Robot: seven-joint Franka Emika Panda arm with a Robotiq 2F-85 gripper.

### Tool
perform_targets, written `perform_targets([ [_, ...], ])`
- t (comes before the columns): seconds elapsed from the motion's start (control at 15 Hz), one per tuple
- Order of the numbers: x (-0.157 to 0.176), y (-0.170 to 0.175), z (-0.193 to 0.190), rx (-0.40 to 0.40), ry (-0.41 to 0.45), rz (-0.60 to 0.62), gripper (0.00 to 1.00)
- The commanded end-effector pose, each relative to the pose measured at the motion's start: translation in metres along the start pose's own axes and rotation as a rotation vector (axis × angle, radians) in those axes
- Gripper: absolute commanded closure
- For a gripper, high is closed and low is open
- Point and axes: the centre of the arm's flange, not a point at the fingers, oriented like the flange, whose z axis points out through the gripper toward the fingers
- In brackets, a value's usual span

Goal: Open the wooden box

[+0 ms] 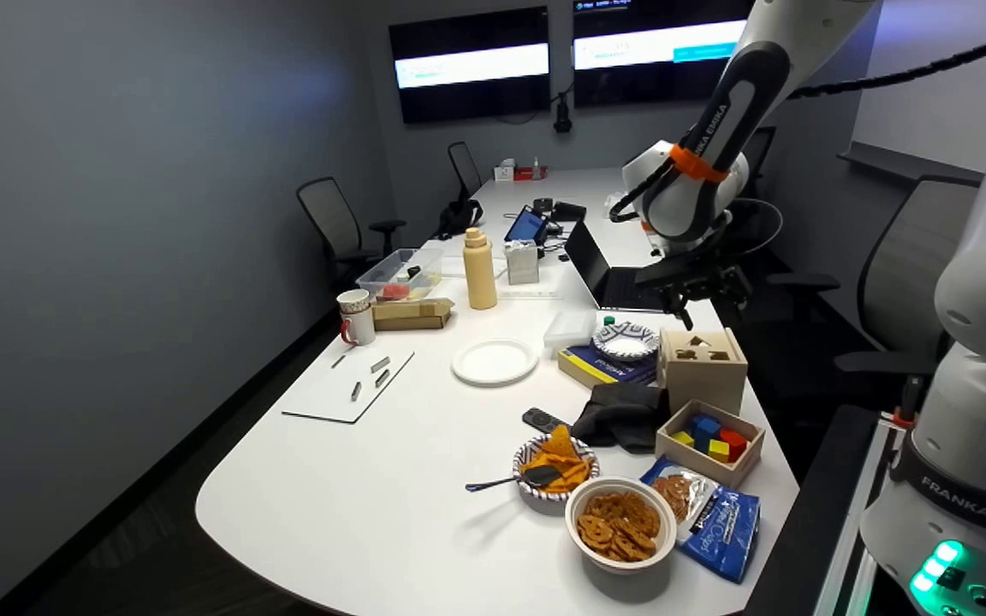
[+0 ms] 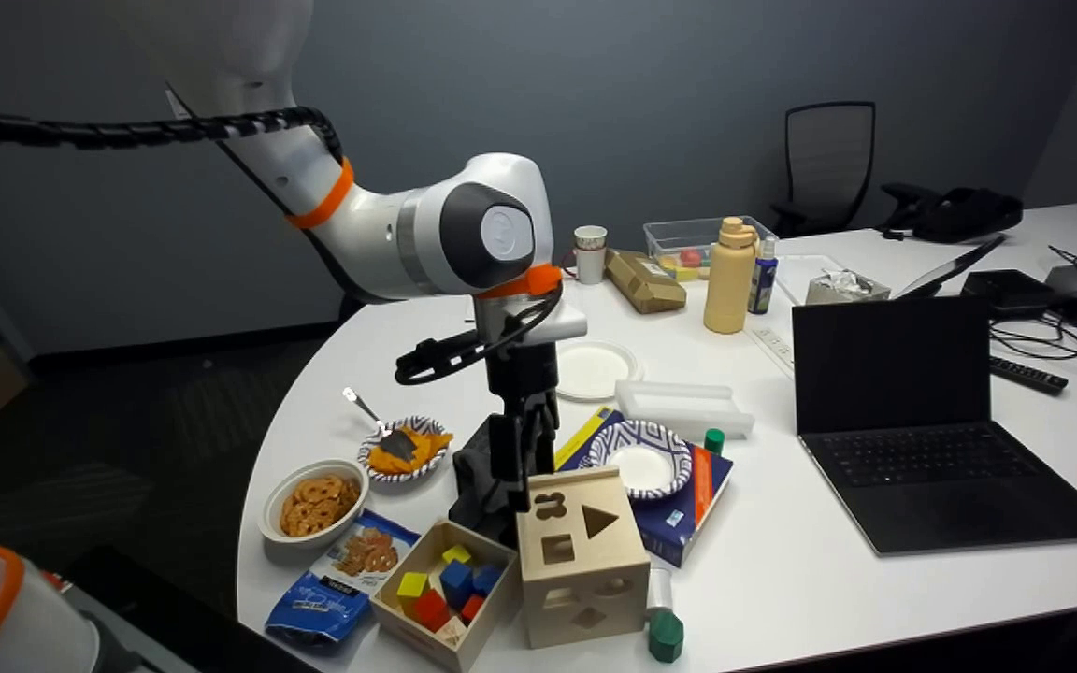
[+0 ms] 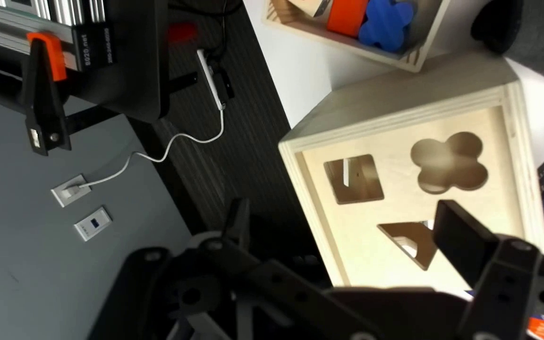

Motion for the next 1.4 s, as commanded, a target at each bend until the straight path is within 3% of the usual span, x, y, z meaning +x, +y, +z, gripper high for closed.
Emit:
perform_targets([
  [0.0, 0.009, -0.019, 0.012, -0.007, -0.021, -0.019, 0.00],
  [1.33, 0.017, -0.037, 0.058, -0.013, -0.145, -0.035, 0.00],
])
